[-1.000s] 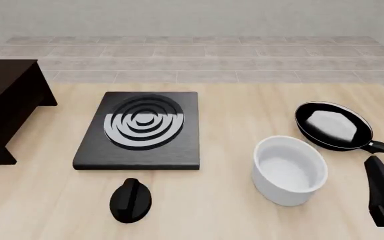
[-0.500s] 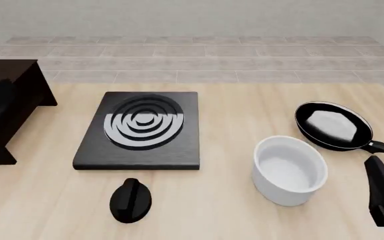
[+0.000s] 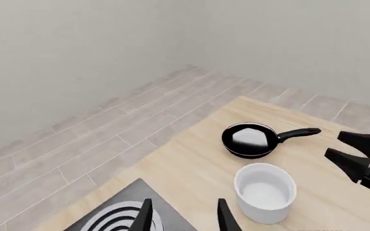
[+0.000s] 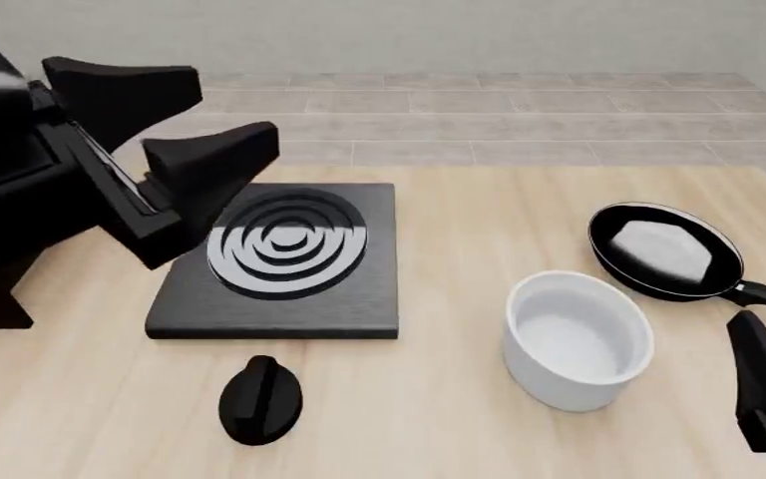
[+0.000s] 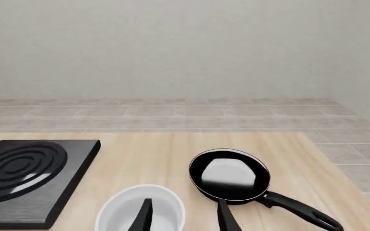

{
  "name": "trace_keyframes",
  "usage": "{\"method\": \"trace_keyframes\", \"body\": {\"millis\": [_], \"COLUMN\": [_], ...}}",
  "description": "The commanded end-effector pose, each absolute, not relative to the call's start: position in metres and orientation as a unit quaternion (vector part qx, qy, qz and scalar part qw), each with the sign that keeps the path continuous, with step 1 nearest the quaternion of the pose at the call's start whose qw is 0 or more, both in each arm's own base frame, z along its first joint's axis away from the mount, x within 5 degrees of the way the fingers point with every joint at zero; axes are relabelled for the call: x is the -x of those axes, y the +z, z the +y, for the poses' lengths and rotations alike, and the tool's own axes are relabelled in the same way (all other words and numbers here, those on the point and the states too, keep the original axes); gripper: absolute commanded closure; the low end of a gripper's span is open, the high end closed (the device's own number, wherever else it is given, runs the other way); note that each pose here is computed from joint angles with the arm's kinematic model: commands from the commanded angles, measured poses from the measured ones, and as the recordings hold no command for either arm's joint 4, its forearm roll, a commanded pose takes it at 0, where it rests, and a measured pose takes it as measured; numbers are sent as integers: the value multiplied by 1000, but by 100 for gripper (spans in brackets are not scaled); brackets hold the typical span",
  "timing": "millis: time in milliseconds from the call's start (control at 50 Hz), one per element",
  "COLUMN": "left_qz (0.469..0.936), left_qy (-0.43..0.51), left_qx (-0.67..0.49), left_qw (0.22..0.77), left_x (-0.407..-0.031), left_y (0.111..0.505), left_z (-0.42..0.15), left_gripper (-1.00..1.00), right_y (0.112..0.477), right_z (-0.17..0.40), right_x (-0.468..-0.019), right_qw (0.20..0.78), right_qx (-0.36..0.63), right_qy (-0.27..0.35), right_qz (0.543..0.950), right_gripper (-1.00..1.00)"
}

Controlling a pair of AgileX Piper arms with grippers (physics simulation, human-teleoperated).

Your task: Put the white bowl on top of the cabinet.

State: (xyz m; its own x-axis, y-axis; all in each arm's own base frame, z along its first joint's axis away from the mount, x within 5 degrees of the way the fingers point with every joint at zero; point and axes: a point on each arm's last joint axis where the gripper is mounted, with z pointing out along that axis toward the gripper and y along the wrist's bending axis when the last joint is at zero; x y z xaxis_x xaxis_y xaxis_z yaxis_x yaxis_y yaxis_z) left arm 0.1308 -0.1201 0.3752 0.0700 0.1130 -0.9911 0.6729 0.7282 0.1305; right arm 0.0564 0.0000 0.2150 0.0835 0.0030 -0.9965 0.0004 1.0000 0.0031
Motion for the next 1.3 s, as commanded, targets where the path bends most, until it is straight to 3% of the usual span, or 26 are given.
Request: {"method": "trace_keyframes", "body": {"millis": [20, 520, 820, 1300], "left_qz": [646, 659, 654, 645], "left_qy": [-222, -231, -222, -202], "left_qx": [-347, -424, -468, -572], "left_qw": [643, 576, 551, 465], "left_x": [-148, -161, -164, -153], "left_y": [381, 381, 369, 338], "left_z": [-160, -226, -258, -330], "left_gripper": [-100, -100, -100, -100], "right_y": [215, 215, 216, 215], "right_z": [0, 0, 0, 0], "right_x": [-56, -57, -56, -57], "right_qw": [736, 736, 736, 736], "right_qx": [-2, -1, -1, -1], "right_qy": [1, 1, 0, 1], "right_qz": [677, 677, 676, 677], "right_gripper": [-100, -100, -100, -100]}}
